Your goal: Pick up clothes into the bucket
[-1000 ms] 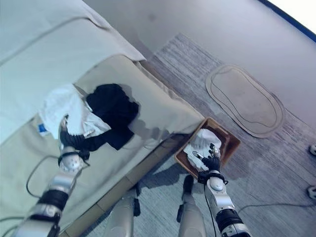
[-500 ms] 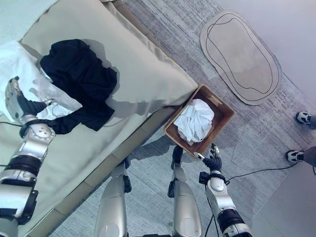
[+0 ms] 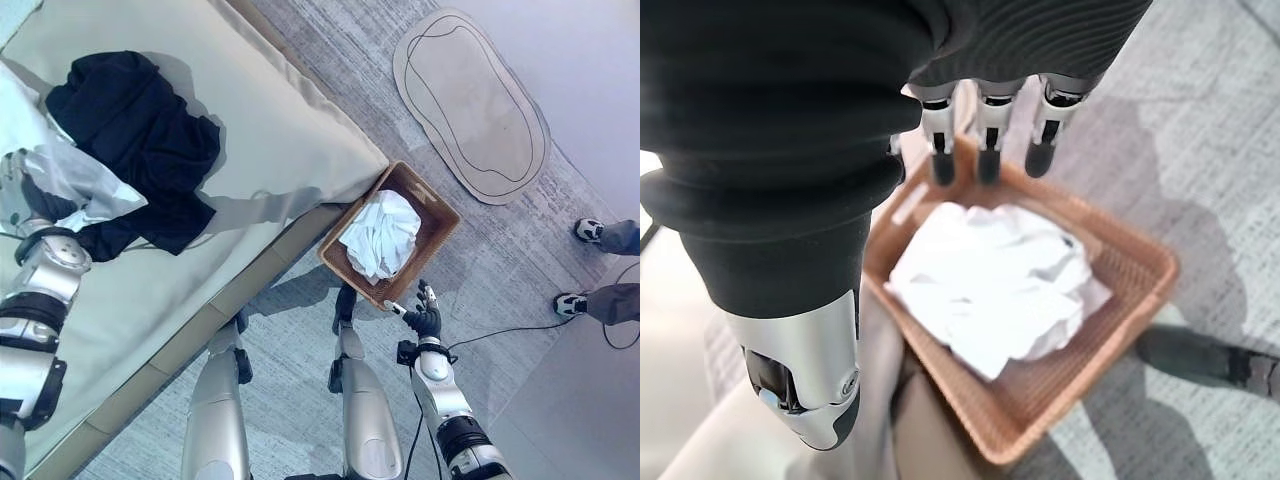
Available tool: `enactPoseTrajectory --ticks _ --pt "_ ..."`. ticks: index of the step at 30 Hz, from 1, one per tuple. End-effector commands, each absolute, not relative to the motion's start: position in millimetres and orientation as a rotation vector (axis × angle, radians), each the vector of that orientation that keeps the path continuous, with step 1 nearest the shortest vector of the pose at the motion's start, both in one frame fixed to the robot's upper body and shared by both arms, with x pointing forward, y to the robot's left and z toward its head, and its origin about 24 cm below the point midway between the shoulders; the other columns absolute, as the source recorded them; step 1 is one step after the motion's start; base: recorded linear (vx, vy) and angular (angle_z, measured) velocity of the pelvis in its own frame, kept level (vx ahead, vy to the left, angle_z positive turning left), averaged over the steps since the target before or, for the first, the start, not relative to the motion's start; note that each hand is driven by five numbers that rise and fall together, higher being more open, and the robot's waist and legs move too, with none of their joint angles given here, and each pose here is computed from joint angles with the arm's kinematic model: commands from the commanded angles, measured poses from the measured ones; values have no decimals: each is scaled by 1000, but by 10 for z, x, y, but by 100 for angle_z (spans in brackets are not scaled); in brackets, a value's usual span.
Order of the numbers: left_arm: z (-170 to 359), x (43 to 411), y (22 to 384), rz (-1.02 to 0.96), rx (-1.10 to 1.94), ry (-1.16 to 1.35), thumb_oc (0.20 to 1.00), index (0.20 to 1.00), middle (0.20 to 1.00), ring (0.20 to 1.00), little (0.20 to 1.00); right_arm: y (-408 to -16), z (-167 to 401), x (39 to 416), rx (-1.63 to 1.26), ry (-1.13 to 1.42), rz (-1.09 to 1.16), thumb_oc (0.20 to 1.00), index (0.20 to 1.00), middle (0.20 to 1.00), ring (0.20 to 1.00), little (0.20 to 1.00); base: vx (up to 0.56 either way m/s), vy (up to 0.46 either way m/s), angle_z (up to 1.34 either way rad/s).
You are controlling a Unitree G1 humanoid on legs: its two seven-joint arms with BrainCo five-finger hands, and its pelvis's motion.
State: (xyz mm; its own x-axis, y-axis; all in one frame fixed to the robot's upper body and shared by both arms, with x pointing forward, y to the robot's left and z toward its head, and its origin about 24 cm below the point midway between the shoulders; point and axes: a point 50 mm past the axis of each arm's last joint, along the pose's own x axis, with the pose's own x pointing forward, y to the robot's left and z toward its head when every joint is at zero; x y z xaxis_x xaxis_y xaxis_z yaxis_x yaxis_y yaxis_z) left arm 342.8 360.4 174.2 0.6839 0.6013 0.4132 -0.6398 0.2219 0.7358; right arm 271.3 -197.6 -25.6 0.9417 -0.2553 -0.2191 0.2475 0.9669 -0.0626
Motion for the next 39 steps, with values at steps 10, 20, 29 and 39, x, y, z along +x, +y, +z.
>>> enactPoseTrajectory --ticks 10,20,29,39 --pt "1669 3316 3695 767 1162 -36 200 200 200 200 200 -2280 -200 2607 -51 185 -311 1000 1000 1000 1000 1000 -3 15 -1" --pt "1346 3164 3561 691 1097 -62 200 200 200 200 200 -2375 -321 2494 -76 254 -343 1000 1000 1000 1000 1000 3 -23 -6" --pt "1255 2866 3257 593 949 -229 200 200 200 200 200 -2497 -404 2412 -90 310 -381 1000 1000 1000 1000 1000 56 -68 4" --pt "1553 2625 2619 321 735 -531 200 200 200 200 200 -2430 -22 2575 -309 147 -199 1000 1000 1000 1000 1000 12 -81 7"
